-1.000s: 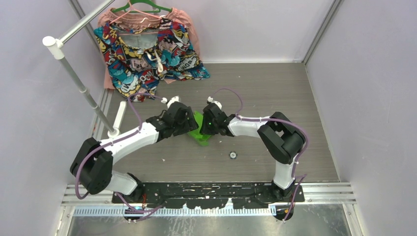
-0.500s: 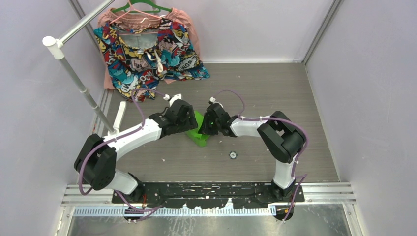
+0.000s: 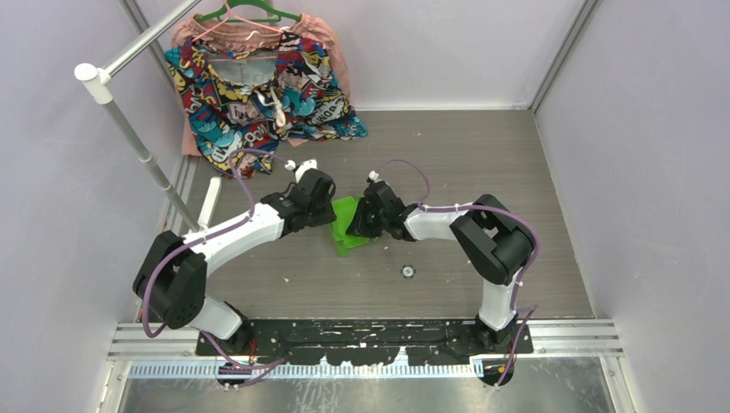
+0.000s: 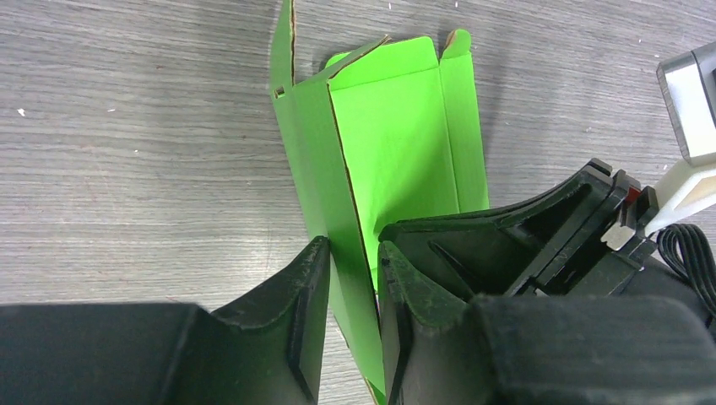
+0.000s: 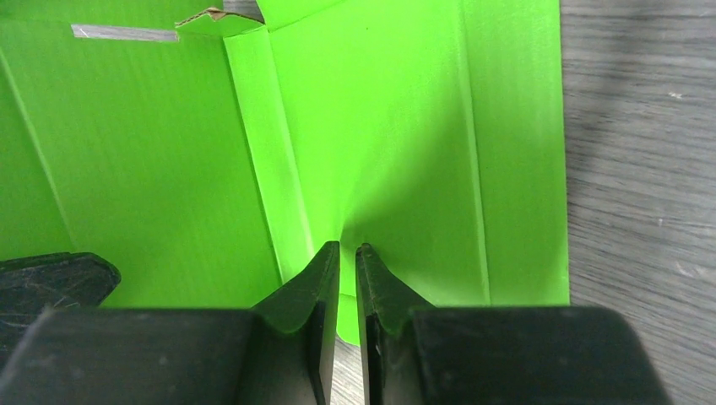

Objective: Fold the paper box
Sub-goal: Fold the paper box at the center of the board.

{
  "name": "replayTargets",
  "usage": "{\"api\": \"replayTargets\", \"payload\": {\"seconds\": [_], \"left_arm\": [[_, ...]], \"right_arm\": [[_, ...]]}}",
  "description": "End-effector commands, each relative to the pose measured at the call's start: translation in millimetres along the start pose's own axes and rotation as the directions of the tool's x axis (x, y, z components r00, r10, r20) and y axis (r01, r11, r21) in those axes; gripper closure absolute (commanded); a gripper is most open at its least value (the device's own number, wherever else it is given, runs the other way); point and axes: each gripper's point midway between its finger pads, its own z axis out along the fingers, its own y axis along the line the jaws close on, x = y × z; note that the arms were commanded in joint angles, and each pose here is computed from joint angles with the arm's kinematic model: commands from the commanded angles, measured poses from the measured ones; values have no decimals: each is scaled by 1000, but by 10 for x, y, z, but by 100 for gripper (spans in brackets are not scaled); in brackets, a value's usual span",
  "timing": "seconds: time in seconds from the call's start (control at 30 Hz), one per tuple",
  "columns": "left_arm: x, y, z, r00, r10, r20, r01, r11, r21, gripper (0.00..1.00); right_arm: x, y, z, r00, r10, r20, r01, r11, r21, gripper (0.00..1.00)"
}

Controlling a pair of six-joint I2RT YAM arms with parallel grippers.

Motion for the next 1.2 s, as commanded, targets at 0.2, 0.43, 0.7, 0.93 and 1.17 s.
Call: {"api": "replayTargets", "payload": {"seconds": [0.2,0.43,0.7,0.93,1.17], "left_arm": [[-263,-133,-83,998,-5,67,2,999,39,70],[-354,-150,-161,996,-8,90,3,998,56,47],[-445,-14,-252,988,-56,142,50,998,44,100],[-448,13,-239,991,-53,126,48,998,45,99],[-441,23,-230,993,-51,110,45,997,55,82]], "right_arm": [[749,-830,12,975,41,-220,17,967,254,80],[767,-833,34,972,45,-229,15,968,251,80],[798,-853,64,970,47,-237,14,968,250,80],[812,-852,82,969,52,-243,10,969,246,80],[823,-858,88,967,51,-248,12,969,247,80]]}}
